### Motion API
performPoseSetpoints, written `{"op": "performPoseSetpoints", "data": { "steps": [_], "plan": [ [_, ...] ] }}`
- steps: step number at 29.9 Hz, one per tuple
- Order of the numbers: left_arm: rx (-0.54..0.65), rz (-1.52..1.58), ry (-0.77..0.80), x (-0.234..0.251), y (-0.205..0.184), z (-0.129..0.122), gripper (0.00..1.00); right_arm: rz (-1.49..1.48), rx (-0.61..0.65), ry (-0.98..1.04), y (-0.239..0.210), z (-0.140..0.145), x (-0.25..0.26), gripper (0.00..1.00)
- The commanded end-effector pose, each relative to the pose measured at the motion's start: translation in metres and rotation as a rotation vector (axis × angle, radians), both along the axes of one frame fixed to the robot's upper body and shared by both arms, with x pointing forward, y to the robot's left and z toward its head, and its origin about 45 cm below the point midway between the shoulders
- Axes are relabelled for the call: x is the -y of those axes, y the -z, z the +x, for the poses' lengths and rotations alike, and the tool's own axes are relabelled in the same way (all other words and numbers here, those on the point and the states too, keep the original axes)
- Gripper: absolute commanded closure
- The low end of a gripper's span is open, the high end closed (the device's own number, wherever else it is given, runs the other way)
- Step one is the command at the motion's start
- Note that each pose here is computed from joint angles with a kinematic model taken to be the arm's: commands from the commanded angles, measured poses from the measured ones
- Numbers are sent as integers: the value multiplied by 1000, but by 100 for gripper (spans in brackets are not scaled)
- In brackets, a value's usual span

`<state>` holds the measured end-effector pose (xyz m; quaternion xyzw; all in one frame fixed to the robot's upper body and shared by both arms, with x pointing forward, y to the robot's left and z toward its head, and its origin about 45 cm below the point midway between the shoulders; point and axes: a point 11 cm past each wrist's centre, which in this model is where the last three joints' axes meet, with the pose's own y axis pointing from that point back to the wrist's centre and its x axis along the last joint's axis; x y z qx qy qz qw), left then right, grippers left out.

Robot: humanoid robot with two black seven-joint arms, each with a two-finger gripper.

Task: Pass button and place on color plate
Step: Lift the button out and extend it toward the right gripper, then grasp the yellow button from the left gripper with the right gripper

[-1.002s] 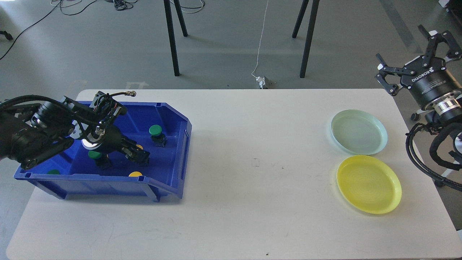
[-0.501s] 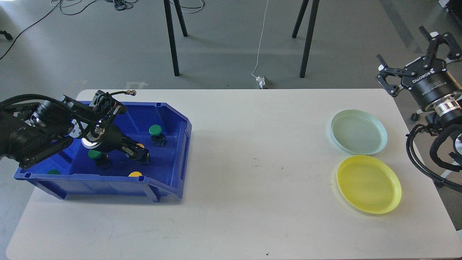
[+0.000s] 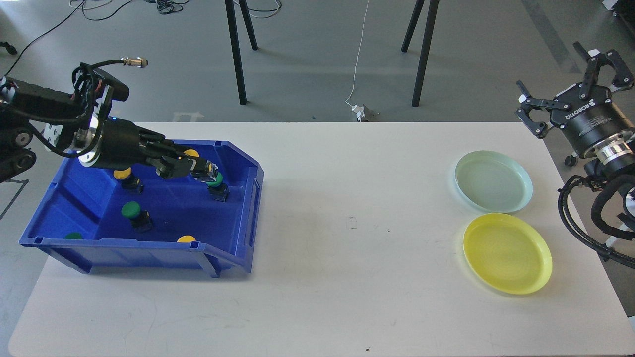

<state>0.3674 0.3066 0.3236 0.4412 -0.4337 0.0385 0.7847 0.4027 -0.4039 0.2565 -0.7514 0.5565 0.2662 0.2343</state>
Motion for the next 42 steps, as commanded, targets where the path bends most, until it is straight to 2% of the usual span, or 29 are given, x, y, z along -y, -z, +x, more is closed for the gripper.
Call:
{"op": "performPoseSetpoints", "data": {
  "steps": [1,4,7,11,15,19,23,36,42],
  "plan": [
    [1,-220,-8,19,-39,-8,93,-31,-67,-52,7,-4,-1,1],
    [-63,-404,-5,44,-52,-8,93,-57,-66,-62,7,-5,-1,1],
    [-183,-591,39,88,-51,-8,93,-120,-57,-84,1,-8,0,1],
    [-362,-815,37,137,-34,1,93,-208,-19,-206,-11,-16,-29,1],
    [-448,-950,8,170,-15,17,93,-266,35,-364,-18,-33,-74,1],
    [-490,-980,-35,189,10,29,93,-236,77,-476,-28,-49,-111,1],
    [-537,-992,-76,195,36,27,93,-184,122,-508,-35,-56,-130,1],
    [-543,-997,-76,197,38,27,93,-22,124,-607,-10,-64,-198,1],
    [-543,-997,-76,197,38,27,93,-19,106,-613,-4,-66,-203,1]
  ]
}}
